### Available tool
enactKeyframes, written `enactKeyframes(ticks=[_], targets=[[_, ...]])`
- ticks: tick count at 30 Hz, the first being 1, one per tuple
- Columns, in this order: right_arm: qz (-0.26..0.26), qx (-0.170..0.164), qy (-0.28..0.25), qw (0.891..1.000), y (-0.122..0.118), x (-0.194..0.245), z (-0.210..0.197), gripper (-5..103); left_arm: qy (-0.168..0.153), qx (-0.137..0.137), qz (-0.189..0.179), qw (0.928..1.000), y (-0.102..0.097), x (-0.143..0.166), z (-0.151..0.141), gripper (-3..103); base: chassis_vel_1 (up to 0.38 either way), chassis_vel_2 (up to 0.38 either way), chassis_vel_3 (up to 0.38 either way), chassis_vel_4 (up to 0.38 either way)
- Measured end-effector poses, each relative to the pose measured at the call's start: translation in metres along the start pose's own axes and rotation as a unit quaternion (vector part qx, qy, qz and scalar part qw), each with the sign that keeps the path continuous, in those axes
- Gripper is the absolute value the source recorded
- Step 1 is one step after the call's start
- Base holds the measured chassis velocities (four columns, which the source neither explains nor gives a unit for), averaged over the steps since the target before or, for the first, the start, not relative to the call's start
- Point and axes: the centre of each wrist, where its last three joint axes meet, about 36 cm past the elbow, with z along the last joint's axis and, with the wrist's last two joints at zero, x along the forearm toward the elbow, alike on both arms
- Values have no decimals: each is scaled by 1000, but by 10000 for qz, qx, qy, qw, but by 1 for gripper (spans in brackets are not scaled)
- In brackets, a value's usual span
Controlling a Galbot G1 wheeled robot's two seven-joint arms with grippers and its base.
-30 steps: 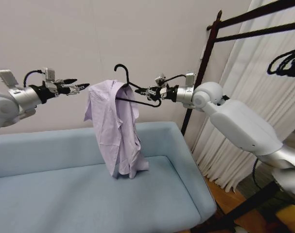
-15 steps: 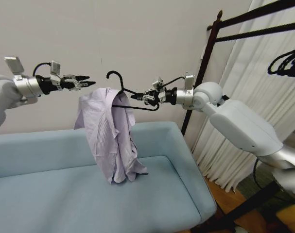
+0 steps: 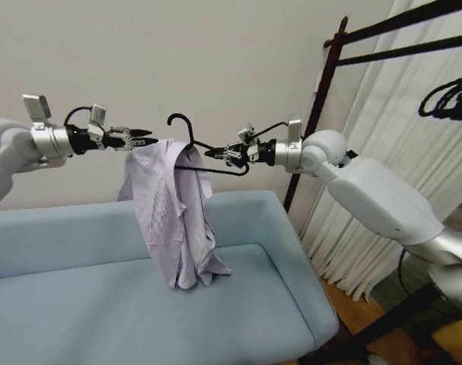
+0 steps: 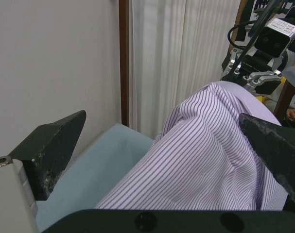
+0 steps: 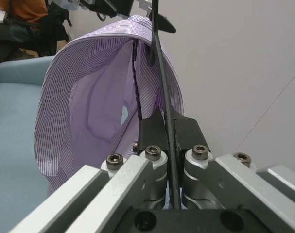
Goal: Pick up the clothes from the sofa and hang them on the clothes hanger.
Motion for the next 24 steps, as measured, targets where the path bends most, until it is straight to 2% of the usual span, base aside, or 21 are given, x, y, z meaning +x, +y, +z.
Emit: enactKeyframes(ticks=[6,8,10,11,12,14,15,17,18,20,21,23,24], targets=[[-19,-2,-23,10000,2,0,-1,2,51,130,14,9999,3,-2,11,103,0,0,0,0],[-8,-11,-24,10000,2,2,-1,2,67,156,30,9999,3,-3,14,95,0,0,0,0],[1,-15,-25,10000,2,3,-2,2,73,167,37,9998,4,-3,15,95,0,0,0,0],[7,-17,-29,10000,1,3,-2,2,77,178,38,9998,4,-3,17,85,0,0,0,0],[15,-15,-34,10000,1,3,-2,2,81,188,43,9998,5,-4,18,85,0,0,0,0],[36,-19,-45,10000,1,2,-3,2,90,211,64,9997,5,-6,20,74,0,0,0,0],[36,-19,-45,10000,1,2,-3,2,90,211,64,9997,5,-6,20,74,0,0,0,0],[68,-23,-56,10000,0,1,-3,2,99,227,93,9997,5,-8,23,63,0,0,0,0],[78,-22,-63,9999,0,0,-3,2,104,235,104,9996,5,-9,24,63,0,0,0,0],[98,-26,-68,9999,0,-2,-3,2,105,255,124,9995,5,-10,27,52,0,0,0,0],[98,-26,-68,9999,0,-2,-3,2,105,255,124,9995,5,-10,27,52,0,0,0,0],[117,-30,-73,9999,0,-4,-4,2,110,271,129,9995,5,-11,30,41,0,0,0,0],[124,-33,-75,9999,0,-4,-4,2,113,279,130,9995,5,-11,31,41,0,0,0,0]])
